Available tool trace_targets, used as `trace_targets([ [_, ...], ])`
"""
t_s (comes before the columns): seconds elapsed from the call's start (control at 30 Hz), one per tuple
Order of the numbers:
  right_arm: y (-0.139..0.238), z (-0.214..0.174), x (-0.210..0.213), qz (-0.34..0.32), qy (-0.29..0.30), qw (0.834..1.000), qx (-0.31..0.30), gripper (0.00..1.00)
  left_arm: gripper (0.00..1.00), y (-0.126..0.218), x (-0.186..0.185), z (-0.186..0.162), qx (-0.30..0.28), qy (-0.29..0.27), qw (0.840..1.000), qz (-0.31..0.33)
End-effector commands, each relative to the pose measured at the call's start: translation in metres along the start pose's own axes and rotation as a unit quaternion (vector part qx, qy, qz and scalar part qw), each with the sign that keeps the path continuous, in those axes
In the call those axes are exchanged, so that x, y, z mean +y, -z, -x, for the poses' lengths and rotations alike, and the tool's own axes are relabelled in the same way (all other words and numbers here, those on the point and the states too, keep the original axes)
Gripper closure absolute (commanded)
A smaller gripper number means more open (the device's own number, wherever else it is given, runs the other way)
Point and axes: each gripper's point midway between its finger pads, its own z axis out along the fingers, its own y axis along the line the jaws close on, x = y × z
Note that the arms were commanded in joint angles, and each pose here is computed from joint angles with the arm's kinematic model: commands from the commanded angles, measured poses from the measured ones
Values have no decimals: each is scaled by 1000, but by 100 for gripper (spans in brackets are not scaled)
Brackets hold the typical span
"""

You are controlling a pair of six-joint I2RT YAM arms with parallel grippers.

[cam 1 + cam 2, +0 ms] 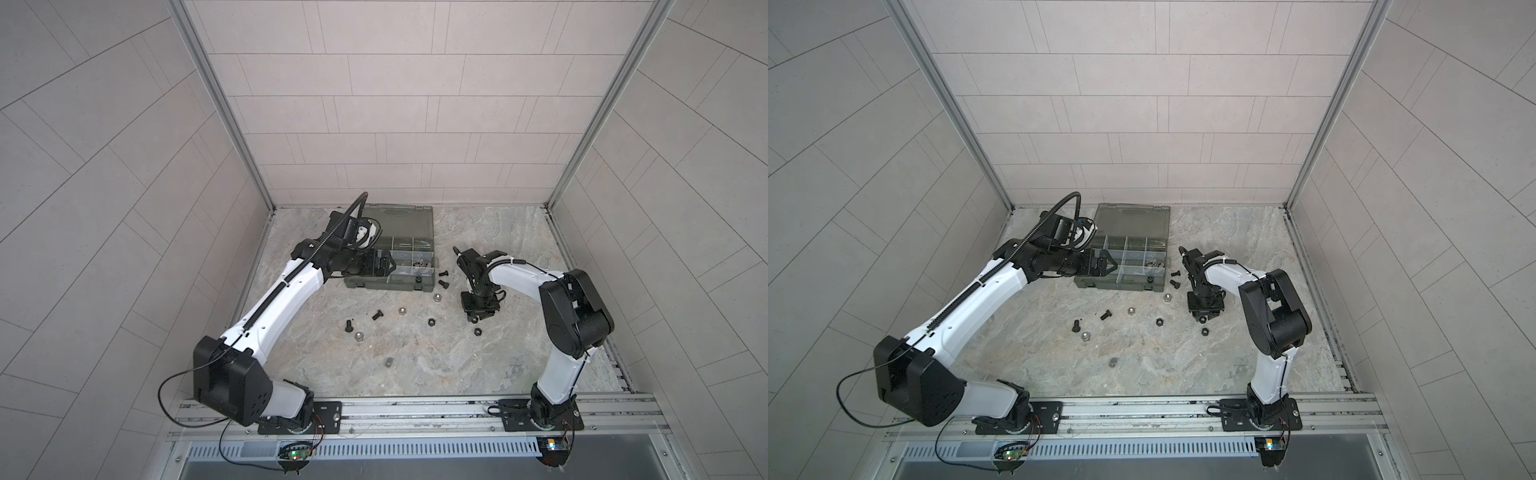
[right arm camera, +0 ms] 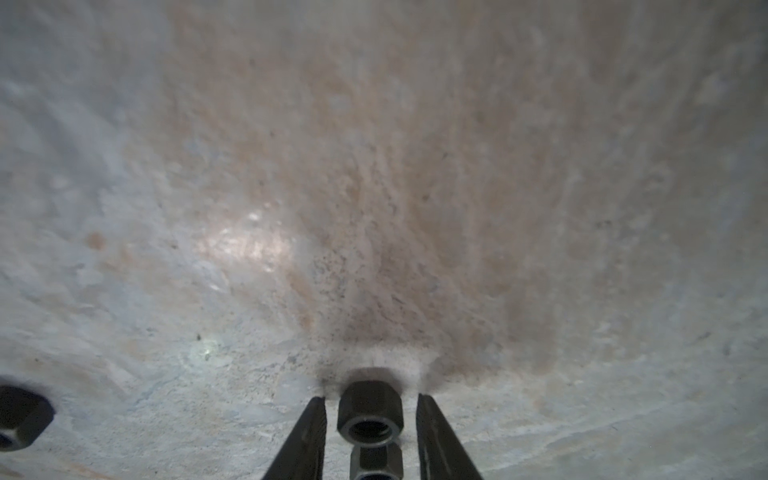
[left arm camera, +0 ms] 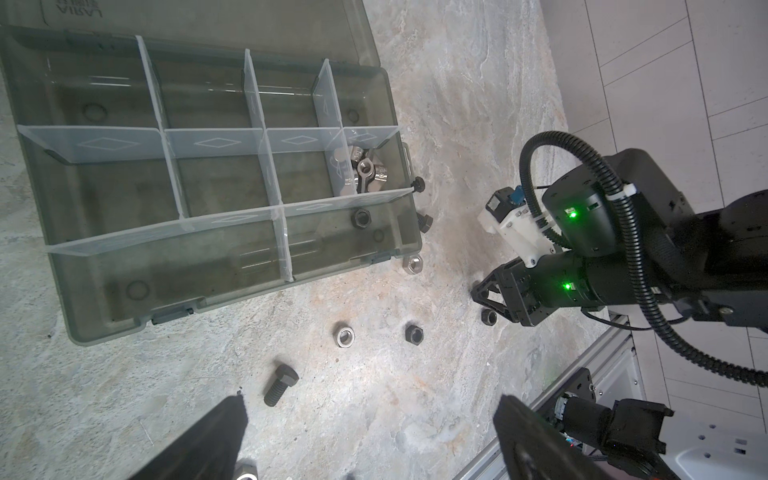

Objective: Sort the screws and nuts into containers
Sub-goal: 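Lower the right gripper onto another black hex nut and close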

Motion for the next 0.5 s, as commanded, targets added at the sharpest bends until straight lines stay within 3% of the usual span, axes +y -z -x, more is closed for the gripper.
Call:
trace_targets([
  [0.0,2,1,0,5,-5,1000,-6,67,0,6,0,-6,2,1,1000,5],
  [0.17,0,0,0,8,-6,1000,-1,74,0,6,1,-7,4,0,1000,8],
  [0.47,-4,-9,0,14,-17,1000,5,69,0,5,2,-8,8,-3,1000,11],
])
